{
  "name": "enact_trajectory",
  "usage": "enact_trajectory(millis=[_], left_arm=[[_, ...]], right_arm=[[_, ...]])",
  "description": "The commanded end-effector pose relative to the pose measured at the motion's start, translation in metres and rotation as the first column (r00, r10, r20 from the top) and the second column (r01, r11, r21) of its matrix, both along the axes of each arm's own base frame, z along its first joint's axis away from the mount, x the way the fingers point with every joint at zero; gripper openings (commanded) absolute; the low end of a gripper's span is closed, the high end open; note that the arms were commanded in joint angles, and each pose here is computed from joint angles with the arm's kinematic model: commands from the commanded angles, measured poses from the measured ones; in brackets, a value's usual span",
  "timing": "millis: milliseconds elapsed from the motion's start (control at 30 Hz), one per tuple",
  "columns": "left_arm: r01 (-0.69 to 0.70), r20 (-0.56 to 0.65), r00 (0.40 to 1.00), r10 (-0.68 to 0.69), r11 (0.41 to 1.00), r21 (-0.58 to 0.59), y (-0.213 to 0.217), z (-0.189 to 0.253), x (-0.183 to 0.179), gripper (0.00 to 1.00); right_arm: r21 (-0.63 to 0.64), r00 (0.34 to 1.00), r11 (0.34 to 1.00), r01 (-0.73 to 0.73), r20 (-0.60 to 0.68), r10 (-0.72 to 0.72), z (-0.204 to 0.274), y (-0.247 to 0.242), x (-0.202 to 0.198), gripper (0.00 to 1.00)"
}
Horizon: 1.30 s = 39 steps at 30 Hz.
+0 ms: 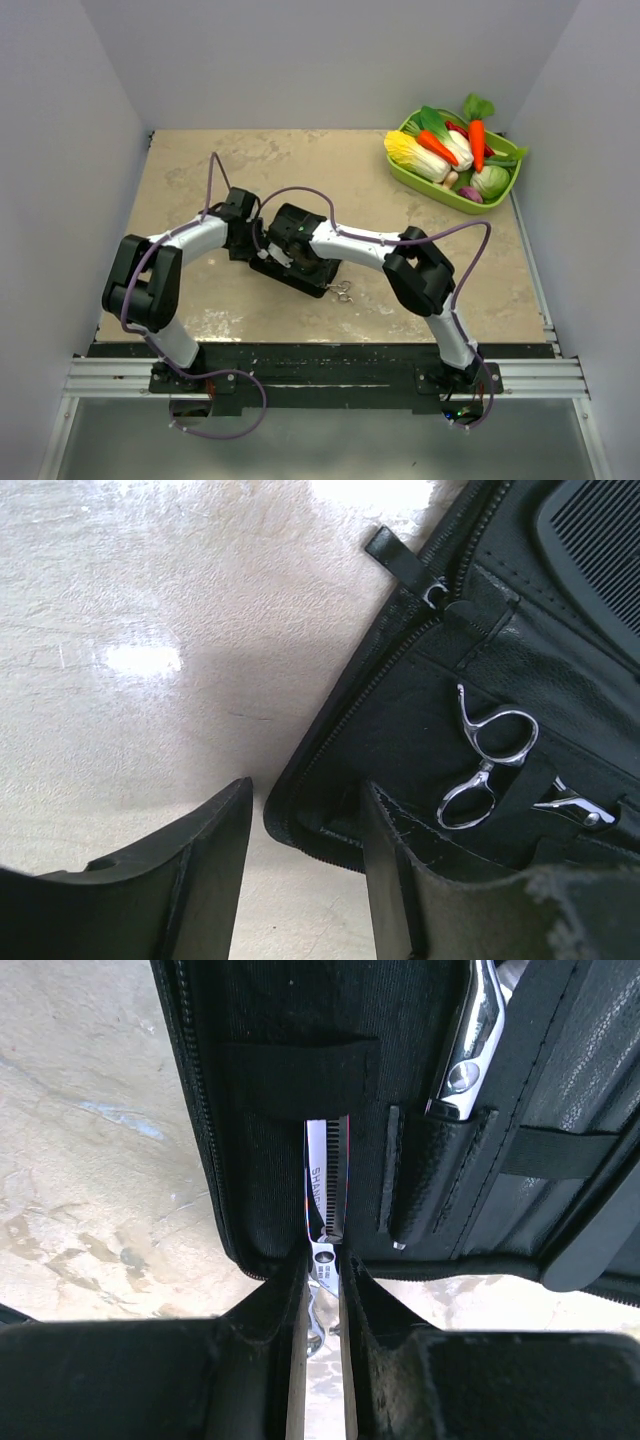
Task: Sort the hair-cutting tools
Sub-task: Place the scissors in the hairdressing tool bag.
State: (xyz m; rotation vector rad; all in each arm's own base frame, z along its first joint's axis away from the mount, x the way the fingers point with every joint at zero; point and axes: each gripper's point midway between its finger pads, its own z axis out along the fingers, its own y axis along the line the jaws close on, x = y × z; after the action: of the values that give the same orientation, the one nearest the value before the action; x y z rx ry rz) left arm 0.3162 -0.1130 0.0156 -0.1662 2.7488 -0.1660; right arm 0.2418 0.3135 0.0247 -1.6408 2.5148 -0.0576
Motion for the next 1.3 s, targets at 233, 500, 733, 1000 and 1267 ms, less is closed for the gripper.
enact_trajectory(millis=[233,500,733,1000,1267], left_arm=[[0.007,-0.108,0.994,-0.009,1.000,-0.014,0.010,-0.043,-0.025,0.47],[0.014,-0.113,0.993,-0.017,0.999,-0.030,0.008,-0.046,-0.028,0.46],[0.021,-0.117,0.993,-0.025,0.999,-0.035,0.007,-0.048,-0.030,0.45],[0.028,-0.116,0.993,-0.033,0.999,-0.045,0.006,-0.048,-0.031,0.44],[0.031,-0.106,0.994,-0.036,0.998,-0.048,0.005,-0.047,-0.029,0.44]], right_arm=[[0.029,0.999,0.999,-0.014,0.036,0.013,0.008,0.024,0.007,0.00],[0.182,0.997,0.983,0.032,0.062,-0.044,0.010,0.049,0.008,0.00],[0.348,0.990,0.936,0.044,0.108,-0.087,0.005,0.069,0.013,0.00],[0.446,0.989,0.887,-0.119,0.135,0.064,0.002,0.083,0.004,0.00],[0.425,0.968,0.878,-0.219,0.206,0.142,-0.007,0.083,0.012,0.00]])
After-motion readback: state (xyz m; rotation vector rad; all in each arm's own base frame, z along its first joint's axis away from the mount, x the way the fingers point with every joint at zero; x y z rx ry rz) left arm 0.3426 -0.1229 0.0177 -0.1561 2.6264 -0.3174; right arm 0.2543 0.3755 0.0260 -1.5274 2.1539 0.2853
